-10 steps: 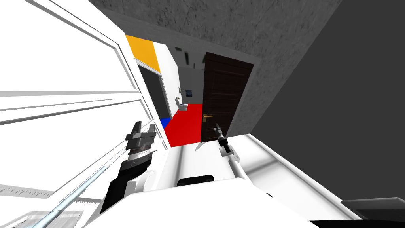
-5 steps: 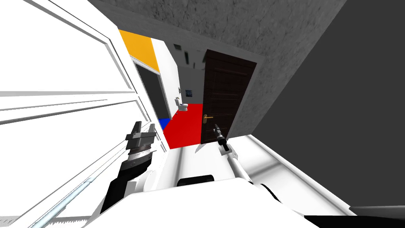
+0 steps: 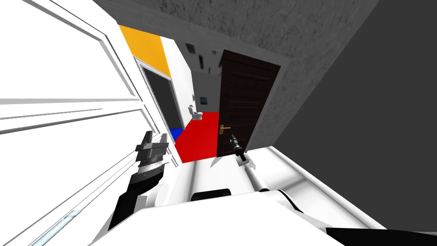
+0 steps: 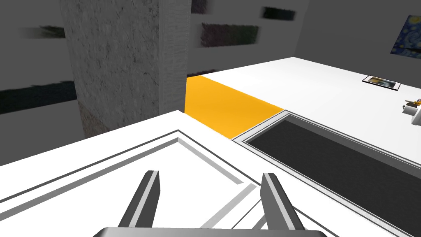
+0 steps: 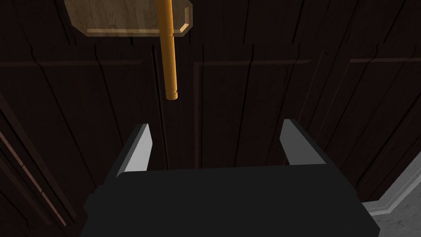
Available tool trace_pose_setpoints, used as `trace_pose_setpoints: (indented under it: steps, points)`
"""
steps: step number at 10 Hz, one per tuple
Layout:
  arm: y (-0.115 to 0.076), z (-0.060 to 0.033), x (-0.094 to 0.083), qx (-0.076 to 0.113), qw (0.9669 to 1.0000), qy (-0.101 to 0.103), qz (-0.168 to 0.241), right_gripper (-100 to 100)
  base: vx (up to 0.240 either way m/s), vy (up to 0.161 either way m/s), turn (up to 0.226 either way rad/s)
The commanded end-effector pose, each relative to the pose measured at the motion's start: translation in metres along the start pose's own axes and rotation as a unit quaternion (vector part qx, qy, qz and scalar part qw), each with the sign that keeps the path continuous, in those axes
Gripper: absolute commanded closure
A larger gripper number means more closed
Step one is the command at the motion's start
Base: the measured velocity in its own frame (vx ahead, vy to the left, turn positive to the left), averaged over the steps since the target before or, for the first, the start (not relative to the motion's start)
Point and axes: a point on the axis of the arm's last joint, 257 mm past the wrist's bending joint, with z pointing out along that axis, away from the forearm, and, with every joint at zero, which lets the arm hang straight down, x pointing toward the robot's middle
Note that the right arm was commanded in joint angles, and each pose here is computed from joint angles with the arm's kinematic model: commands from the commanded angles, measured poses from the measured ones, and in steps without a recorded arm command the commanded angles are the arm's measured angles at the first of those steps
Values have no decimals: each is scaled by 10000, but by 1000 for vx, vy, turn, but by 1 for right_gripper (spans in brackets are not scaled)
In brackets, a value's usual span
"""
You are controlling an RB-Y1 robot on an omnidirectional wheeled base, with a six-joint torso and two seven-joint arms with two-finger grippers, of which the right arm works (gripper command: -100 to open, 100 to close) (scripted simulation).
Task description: Pull the door open
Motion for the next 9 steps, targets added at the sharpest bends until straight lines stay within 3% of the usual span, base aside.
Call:
trace_pose_setpoints:
  steps: [1, 9]
  points:
    - [-66, 21, -5, 83, 10000, 10, 34, -100, 108, 7, 0]
    - [-303, 127, -39, 411, 9990, 33, 166, -100, 92, -2, -1]
